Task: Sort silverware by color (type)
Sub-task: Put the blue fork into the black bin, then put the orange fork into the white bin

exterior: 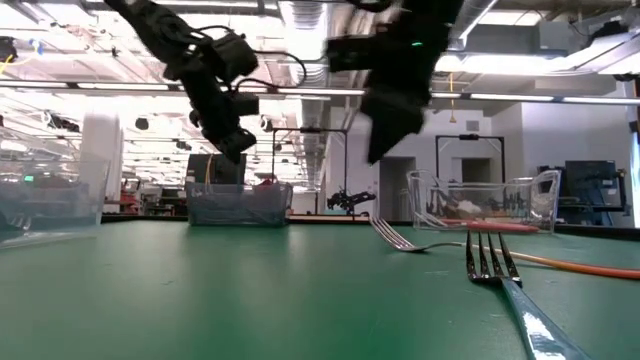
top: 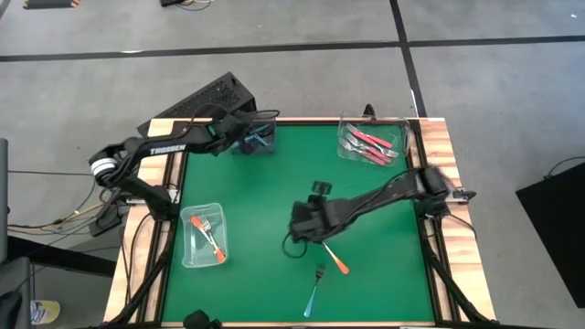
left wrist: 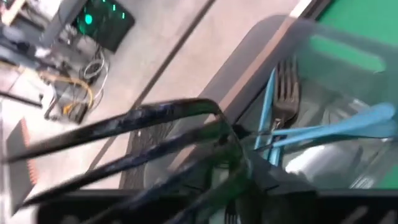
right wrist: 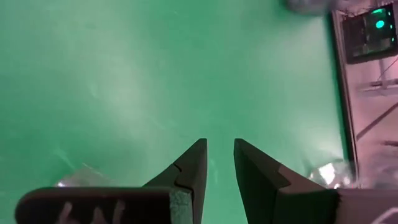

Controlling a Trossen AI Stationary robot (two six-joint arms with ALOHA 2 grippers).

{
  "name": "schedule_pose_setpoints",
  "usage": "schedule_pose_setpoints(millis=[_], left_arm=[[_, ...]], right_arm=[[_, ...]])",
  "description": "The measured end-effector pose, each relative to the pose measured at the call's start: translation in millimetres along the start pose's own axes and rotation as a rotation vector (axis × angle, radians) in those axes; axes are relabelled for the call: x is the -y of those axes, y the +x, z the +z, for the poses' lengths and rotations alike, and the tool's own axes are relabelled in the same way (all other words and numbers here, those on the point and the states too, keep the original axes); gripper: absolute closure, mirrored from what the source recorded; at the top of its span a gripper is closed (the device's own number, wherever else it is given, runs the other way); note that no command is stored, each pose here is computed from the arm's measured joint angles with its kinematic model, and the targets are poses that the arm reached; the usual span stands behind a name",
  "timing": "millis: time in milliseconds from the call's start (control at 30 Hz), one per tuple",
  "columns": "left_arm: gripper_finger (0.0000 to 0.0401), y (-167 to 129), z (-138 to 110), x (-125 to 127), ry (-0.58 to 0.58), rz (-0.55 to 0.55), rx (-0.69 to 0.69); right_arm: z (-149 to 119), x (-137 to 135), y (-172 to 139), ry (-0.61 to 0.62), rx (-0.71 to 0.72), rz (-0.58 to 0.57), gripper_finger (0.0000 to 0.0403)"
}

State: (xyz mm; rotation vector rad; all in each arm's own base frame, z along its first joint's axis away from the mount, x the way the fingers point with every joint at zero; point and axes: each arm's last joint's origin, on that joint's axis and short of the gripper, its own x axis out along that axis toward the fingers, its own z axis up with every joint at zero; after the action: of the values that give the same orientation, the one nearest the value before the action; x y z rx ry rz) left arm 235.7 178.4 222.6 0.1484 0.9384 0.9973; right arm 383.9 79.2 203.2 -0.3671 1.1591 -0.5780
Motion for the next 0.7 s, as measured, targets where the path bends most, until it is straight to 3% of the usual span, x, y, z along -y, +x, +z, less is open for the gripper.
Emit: schedule_pose_setpoints(millis=[200, 333, 533, 700], left_arm=[[0.0273, 5.5, 26.0, -3.1, 0.025, 0.021, -0.114], [0.0225, -5.6, 46.0, -4.1, 0.02, 0.004, -0.08], [0.0203, -28.2, 62.6, -16.7, 0.032, 0.001, -0.017], [0.0202, -45.9, 47.7, -10.0, -0.011, -0.21, -0.005]], right_arm=[[-48.7, 37.8, -5.9, 0.24, 0.107, 0.126, 0.0297], [-79.8, 55.9, -13.7, 0.427, 0.178, 0.19, 0.0297], [-113.9, 65.0, -23.1, 0.607, 0.231, 0.261, 0.0296], [-122.1, 46.8, -28.5, 0.708, 0.288, 0.416, 0.0291]])
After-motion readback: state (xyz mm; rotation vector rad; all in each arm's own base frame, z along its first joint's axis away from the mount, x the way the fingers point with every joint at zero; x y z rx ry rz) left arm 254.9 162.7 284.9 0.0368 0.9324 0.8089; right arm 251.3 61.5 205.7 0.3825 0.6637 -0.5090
